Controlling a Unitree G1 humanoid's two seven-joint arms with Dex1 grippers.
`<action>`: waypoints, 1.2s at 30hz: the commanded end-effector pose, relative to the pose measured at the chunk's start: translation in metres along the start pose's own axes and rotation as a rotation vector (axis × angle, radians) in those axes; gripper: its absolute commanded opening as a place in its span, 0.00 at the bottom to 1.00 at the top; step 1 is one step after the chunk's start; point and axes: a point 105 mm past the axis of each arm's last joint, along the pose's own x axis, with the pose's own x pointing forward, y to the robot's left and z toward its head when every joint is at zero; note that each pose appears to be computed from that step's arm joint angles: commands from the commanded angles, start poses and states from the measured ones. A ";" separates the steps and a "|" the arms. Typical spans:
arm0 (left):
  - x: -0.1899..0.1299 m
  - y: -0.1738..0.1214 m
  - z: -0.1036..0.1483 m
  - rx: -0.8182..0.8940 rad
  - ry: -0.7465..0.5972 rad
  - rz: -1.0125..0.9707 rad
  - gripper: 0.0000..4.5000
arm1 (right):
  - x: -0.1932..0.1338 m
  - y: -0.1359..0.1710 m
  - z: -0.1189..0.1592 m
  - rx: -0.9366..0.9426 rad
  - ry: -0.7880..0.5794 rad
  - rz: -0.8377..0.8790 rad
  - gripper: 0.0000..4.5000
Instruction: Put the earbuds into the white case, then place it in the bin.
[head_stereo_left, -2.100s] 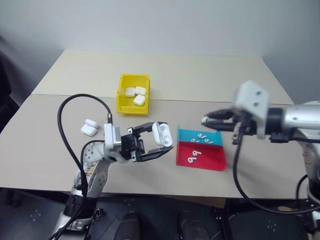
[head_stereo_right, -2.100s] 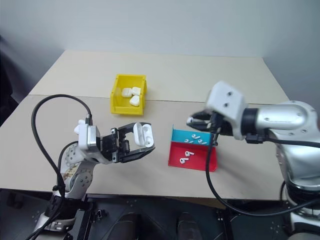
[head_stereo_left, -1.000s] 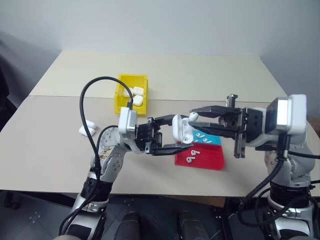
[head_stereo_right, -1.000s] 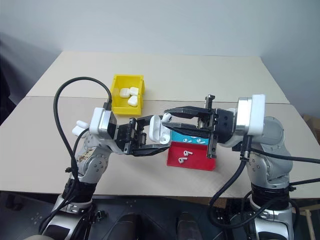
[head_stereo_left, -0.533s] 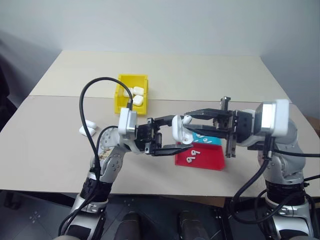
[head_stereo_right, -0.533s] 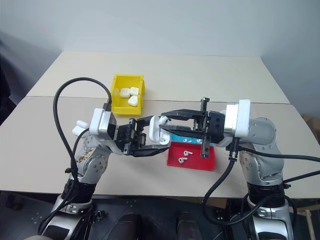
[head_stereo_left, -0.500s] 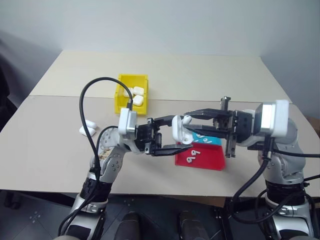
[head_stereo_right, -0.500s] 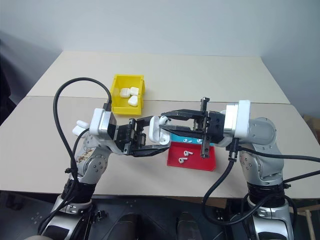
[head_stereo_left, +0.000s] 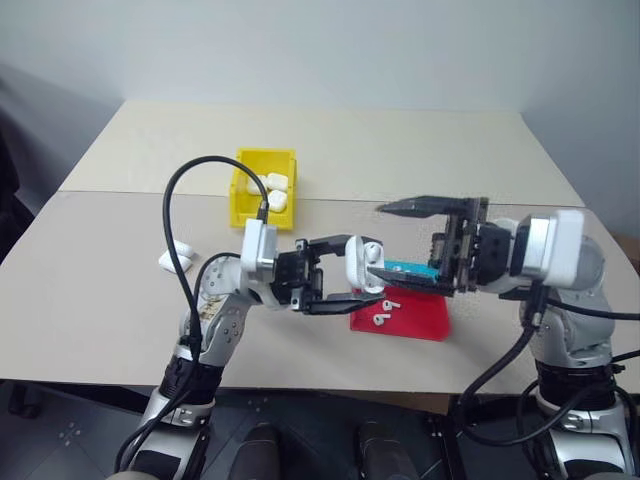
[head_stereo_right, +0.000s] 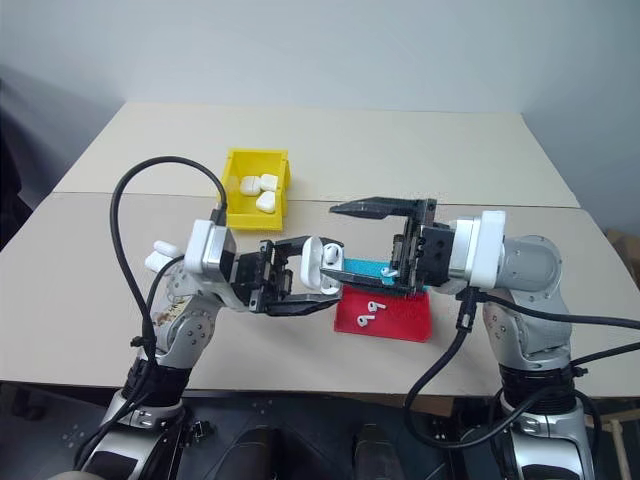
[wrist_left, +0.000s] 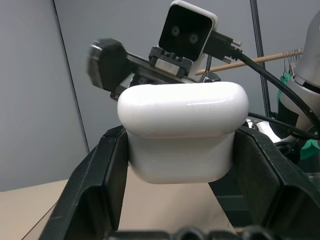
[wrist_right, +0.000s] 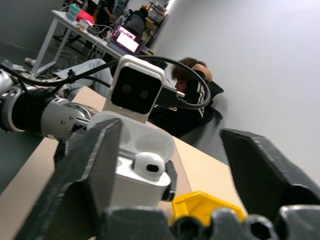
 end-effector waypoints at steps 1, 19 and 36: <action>-0.001 0.001 0.007 0.041 -0.008 0.012 0.62 | 0.002 0.003 0.003 -0.006 -0.006 0.027 0.89; -0.095 -0.042 0.001 0.090 0.344 0.204 0.62 | -0.049 -0.054 -0.092 0.253 1.002 0.163 0.89; -0.089 -0.051 -0.005 0.115 0.350 0.359 0.62 | -0.049 -0.041 -0.150 0.159 1.298 0.441 0.63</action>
